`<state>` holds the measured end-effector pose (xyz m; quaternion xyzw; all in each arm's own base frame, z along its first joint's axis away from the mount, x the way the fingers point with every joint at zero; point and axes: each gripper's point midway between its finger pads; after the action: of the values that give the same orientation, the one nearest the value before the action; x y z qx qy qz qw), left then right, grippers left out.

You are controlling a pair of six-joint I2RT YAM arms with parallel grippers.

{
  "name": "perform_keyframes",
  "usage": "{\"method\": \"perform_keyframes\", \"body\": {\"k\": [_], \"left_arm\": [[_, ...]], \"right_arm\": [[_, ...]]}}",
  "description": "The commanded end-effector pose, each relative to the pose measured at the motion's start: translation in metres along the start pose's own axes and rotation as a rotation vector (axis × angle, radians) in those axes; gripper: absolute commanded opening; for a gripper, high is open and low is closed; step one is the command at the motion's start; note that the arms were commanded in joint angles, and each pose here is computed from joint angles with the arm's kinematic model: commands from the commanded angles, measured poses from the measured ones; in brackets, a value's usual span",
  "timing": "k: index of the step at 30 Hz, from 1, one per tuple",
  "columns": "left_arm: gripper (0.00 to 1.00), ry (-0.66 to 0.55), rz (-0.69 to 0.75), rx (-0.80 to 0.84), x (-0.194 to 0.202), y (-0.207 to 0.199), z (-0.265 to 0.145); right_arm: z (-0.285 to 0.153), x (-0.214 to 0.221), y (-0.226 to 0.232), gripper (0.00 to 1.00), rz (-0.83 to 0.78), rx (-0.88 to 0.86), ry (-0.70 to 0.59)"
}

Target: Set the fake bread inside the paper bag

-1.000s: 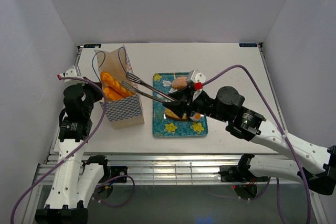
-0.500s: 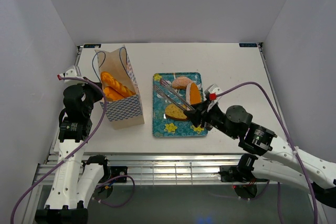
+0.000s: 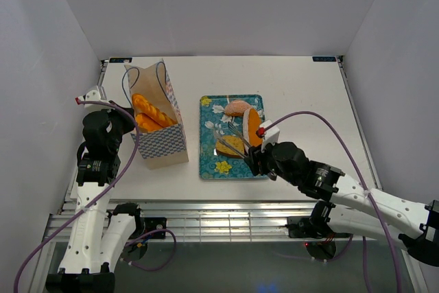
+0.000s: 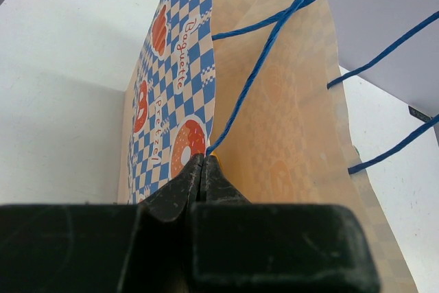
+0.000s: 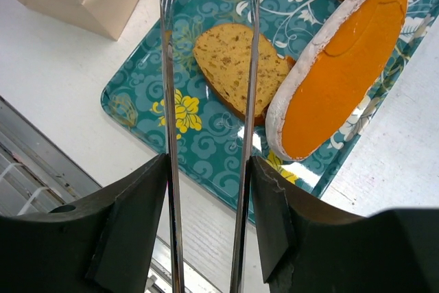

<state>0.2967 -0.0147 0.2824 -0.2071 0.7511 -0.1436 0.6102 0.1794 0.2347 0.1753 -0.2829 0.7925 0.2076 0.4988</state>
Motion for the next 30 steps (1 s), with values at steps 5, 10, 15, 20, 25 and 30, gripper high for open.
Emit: {"method": "perform_keyframes", "body": {"k": [5,10,15,20,25,30], "left_arm": [[0.09,0.004,-0.001,0.029,0.001,-0.006,-0.002],[0.09,-0.003,-0.001,0.03,0.0,-0.006,-0.003],[0.09,0.0,0.0,0.029,0.001,-0.006,-0.003],[0.08,0.007,0.001,0.036,0.003,-0.007,-0.002],[0.09,0.008,0.002,0.037,0.003,-0.008,-0.003],[0.09,0.004,0.004,0.037,0.002,-0.009,-0.003]], "right_arm": [[0.013,0.008,0.01,0.58,-0.013,-0.018,0.052],[0.02,0.026,0.011,0.58,-0.052,0.017,0.123],[0.026,0.041,0.015,0.57,-0.075,0.022,0.164],[0.031,0.052,0.015,0.54,-0.083,0.049,0.19],[0.037,0.058,0.018,0.49,-0.121,0.078,0.226],[0.04,0.056,0.022,0.47,-0.165,0.114,0.239]]}}
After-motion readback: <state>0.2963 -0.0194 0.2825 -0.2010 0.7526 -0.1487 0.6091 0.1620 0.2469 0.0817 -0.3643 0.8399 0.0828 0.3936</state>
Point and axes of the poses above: each gripper's point midway between its finger pads, its own z axis out along the fingers, its own y axis along the line the jaws close on, x = y × z, and after that the axes turned 3 degrees about -z, right-handed
